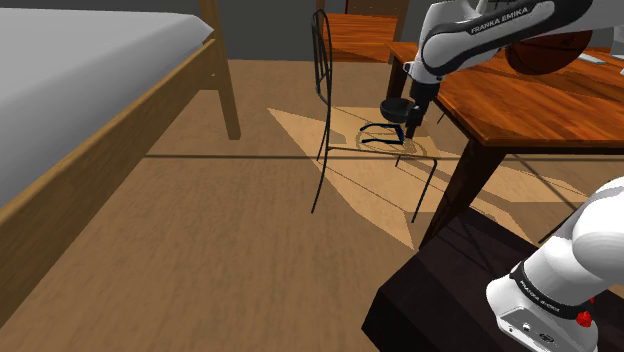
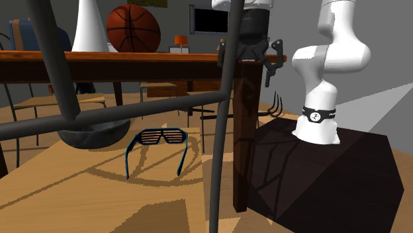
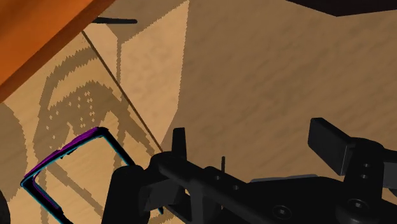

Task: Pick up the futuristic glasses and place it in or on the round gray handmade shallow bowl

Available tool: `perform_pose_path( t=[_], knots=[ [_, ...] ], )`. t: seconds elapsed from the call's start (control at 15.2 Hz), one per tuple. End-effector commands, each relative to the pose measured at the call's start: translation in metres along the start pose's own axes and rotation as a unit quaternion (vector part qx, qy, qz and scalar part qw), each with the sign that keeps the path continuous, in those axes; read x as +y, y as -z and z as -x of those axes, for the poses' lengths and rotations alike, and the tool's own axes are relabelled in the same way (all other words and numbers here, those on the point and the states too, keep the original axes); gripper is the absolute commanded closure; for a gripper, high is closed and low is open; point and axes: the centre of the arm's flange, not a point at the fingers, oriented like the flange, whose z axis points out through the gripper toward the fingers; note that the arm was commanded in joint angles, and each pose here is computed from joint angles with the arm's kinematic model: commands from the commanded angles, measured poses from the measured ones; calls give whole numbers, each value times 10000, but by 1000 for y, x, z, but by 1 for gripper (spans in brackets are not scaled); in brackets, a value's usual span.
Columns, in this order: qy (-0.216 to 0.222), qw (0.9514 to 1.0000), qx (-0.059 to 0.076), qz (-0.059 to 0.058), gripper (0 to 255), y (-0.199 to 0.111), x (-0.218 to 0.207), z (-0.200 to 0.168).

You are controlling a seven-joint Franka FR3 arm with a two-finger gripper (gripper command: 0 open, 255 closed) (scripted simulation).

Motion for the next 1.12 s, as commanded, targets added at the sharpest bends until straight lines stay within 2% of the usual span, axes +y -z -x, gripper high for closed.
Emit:
perform_pose_path(
  t=[0.0,0.4,0.86,1.06],
  knots=[
    [189,9998,18,23,0,-12,15,-17],
    [709,9974,69,68,0,-49,58,-70],
    [1310,9912,127,121,0,-91,100,-137],
    [1310,9912,127,121,0,-107,101,-137]
  ],
)
